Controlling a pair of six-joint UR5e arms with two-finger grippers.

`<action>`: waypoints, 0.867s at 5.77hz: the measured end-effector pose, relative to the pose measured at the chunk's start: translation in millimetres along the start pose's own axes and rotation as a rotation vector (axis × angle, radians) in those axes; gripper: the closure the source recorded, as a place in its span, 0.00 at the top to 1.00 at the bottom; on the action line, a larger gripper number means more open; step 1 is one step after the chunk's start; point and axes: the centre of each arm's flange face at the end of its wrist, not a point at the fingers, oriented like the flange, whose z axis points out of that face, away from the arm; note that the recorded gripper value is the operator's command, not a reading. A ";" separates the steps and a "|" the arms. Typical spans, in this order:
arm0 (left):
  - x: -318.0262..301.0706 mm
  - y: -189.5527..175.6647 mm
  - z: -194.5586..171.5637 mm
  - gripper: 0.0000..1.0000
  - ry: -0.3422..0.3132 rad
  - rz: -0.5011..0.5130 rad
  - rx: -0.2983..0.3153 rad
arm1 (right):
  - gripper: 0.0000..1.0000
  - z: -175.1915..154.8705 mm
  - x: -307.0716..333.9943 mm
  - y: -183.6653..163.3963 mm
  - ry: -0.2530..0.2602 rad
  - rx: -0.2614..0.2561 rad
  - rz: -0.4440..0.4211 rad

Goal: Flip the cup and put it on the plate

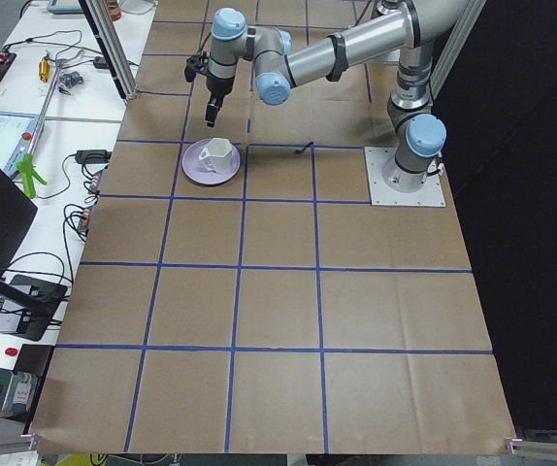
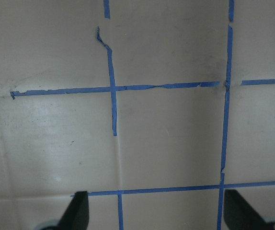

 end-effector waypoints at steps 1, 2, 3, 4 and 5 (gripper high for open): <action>13.7 4.5 -38.6 0.99 0.026 -0.038 -0.095 | 1.00 0.0 0.0 0.0 0.000 0.000 0.000; 38.0 6.3 -73.4 0.98 0.009 -0.065 -0.176 | 1.00 0.0 0.0 0.0 0.000 0.000 0.000; 67.7 9.3 -98.2 0.98 -0.036 -0.057 -0.208 | 1.00 0.0 0.0 0.0 0.000 0.000 0.000; 89.1 13.4 -111.8 0.98 -0.056 -0.043 -0.206 | 1.00 0.0 0.0 0.0 0.000 0.000 0.000; 97.2 15.5 -116.7 0.98 -0.061 -0.043 -0.203 | 1.00 0.0 0.0 0.0 0.000 0.000 0.000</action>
